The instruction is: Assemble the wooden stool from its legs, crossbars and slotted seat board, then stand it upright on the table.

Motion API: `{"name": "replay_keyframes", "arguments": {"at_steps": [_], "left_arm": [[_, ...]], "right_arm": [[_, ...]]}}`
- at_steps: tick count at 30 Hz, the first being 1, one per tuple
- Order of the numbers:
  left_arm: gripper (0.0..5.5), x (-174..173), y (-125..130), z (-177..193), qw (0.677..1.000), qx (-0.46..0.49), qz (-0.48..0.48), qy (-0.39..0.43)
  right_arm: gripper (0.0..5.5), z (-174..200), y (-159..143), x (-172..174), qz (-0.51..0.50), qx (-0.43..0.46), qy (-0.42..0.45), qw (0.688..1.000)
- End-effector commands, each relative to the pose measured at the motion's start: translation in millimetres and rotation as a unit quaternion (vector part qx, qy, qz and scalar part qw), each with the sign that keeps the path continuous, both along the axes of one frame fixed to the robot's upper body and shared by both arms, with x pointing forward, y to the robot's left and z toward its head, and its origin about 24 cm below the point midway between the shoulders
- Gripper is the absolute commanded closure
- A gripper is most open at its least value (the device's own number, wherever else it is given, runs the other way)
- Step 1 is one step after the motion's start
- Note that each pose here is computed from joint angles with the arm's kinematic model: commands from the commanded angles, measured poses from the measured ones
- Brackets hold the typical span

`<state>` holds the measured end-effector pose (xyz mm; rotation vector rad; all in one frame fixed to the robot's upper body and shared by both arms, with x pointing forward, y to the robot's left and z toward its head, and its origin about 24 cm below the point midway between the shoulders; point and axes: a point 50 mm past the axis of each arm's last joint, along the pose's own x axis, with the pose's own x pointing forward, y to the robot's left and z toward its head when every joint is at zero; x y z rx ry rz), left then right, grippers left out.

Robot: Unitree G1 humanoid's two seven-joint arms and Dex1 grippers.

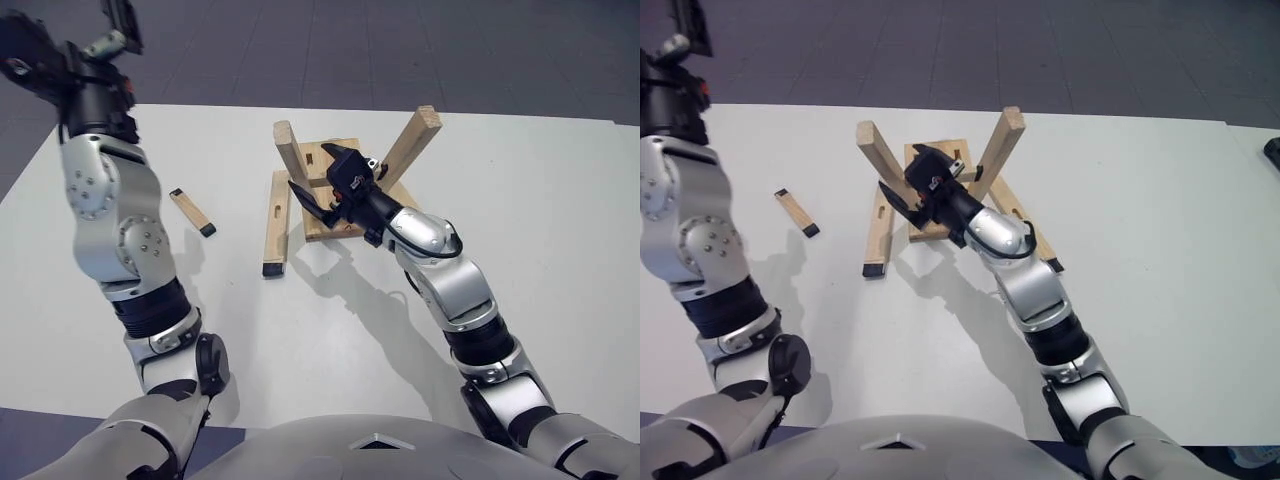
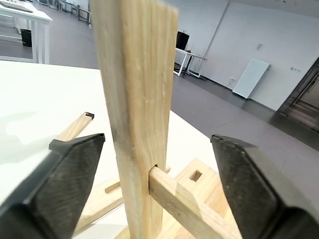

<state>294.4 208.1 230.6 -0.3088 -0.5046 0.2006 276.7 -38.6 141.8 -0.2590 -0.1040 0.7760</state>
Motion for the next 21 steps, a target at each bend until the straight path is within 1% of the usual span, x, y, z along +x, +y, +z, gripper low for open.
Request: {"name": "replay_keyframes", "arguments": {"at_steps": [1, 8, 10, 13, 17, 21], "left_arm": [[0.10, 2, -1, -13, 1.000, -0.006, 0.008, 0.022], [0.10, 2, -2, -20, 0.999, -0.005, 0.014, 0.036], [0.10, 2, -2, -20, 0.999, 0.000, 0.016, 0.037], [0.10, 0, -1, -22, 0.999, 0.003, 0.022, 0.042], [0.10, 0, -2, -24, 0.999, 0.002, 0.025, 0.045], [0.10, 1, -3, -26, 0.998, 0.002, 0.025, 0.051]], "right_arm": [[2.46, 1, 13, 9, -0.010, 0.022, 0.007, 1.000], [3.61, 3, 18, 9, -0.010, 0.047, 0.019, 0.999], [3.65, 5, 11, 5, 0.007, 0.048, 0.018, 0.999], [3.65, 2, -9, 7, 0.019, 0.036, 0.018, 0.999], [3.68, 7, -33, 10, 0.041, 0.019, -0.001, 0.999], [3.76, 13, -50, 10, 0.091, -0.013, -0.026, 0.995]]}}
